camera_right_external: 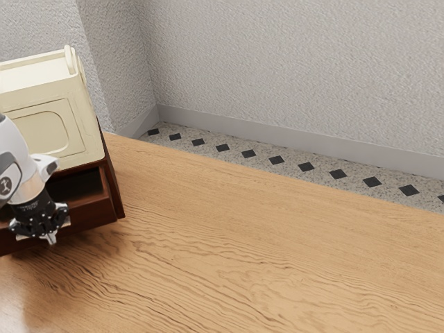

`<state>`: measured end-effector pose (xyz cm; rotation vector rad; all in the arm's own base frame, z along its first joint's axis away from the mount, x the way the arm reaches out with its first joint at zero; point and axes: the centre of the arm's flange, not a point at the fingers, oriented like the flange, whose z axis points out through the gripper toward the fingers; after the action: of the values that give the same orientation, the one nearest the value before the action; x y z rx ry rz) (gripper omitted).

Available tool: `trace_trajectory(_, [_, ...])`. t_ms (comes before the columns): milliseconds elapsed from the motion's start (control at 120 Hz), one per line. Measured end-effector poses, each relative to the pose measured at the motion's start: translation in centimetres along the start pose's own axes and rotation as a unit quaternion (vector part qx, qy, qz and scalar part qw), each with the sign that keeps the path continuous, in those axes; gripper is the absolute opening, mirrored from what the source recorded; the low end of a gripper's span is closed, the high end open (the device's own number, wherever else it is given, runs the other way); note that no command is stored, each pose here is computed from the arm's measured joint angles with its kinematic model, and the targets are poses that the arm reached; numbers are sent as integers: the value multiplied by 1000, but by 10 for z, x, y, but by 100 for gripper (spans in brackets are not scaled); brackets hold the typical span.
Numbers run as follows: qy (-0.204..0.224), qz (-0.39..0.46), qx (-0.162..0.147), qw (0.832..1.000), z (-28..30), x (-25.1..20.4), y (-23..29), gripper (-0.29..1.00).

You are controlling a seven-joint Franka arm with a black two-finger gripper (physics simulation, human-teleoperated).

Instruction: Push the drawer handle with one arm to close the drawer

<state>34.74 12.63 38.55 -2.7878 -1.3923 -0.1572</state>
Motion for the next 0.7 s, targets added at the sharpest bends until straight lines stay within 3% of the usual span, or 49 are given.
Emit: trace_trajectory(700, [15, -16, 13, 1000, 5, 51, -2, -8])
